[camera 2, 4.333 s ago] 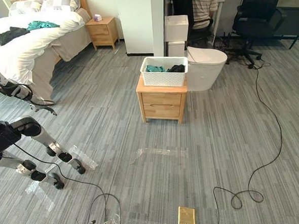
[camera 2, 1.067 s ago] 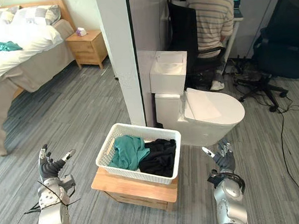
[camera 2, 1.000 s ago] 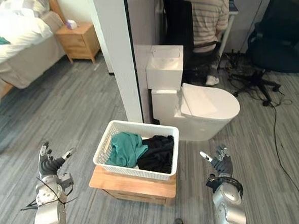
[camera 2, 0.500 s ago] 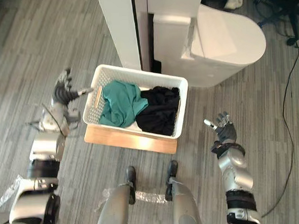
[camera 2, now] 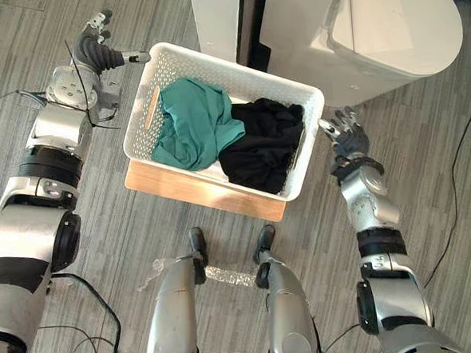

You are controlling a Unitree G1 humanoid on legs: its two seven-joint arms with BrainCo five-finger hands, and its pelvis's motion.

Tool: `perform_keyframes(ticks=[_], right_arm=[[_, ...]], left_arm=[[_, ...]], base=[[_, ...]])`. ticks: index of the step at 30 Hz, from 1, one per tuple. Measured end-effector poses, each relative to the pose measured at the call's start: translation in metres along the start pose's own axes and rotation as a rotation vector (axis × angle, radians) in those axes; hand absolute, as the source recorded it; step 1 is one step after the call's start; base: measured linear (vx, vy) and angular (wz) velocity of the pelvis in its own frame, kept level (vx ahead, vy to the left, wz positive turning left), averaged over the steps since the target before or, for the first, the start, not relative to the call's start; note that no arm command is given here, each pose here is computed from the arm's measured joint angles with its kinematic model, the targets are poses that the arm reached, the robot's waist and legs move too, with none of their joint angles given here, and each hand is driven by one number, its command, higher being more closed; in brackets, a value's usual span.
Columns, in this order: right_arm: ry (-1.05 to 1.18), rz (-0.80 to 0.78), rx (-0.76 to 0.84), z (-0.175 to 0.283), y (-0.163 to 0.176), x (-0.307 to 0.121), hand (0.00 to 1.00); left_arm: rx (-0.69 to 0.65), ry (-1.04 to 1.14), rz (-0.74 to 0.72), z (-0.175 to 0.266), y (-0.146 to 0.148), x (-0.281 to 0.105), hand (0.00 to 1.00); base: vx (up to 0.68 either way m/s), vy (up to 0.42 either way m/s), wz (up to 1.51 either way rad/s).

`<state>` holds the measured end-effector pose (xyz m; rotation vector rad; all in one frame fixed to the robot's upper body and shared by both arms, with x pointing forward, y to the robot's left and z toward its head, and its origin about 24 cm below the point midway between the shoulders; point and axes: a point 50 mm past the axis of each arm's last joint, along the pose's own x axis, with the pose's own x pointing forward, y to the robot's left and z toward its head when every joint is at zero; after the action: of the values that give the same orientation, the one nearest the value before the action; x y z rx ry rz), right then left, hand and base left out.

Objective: Pick up the laundry basket with both hands and put the clothes into the washing machine.

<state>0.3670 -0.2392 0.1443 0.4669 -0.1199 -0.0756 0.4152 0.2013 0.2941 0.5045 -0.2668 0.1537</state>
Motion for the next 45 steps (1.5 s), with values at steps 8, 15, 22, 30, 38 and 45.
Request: perform_keyframes(ticks=[8,15,22,30,38,45], right_arm=[[0.020,0.122,0.005,0.000,0.033,0.012,0.00],[0.024,0.186,-0.052,0.007,0.044,0.016,0.00],[0.083,0.224,-0.101,0.000,0.050,0.019,0.00],[0.132,0.266,-0.164,-0.004,0.052,0.019,0.00],[0.144,0.338,-0.299,0.006,0.058,0.019,0.00],[0.169,0.385,-0.470,0.010,0.069,0.022,1.00]], left_arm=[[0.106,-0.029,0.059,0.015,0.028,0.005,0.00],[0.176,0.017,0.000,0.004,0.036,0.004,0.00],[0.266,0.081,-0.009,-0.013,0.052,0.000,0.00],[0.282,0.098,-0.047,-0.029,0.055,-0.006,0.00],[0.392,0.143,-0.079,-0.047,0.065,-0.014,0.00],[0.508,0.155,-0.126,-0.055,0.073,-0.021,1.00]], base=[[0.00,-0.037,-0.04],[0.03,-0.044,0.01],[0.04,-0.050,-0.02],[0.02,-0.015,-0.03],[0.02,-0.031,0.00],[0.02,-0.012,-0.03]])
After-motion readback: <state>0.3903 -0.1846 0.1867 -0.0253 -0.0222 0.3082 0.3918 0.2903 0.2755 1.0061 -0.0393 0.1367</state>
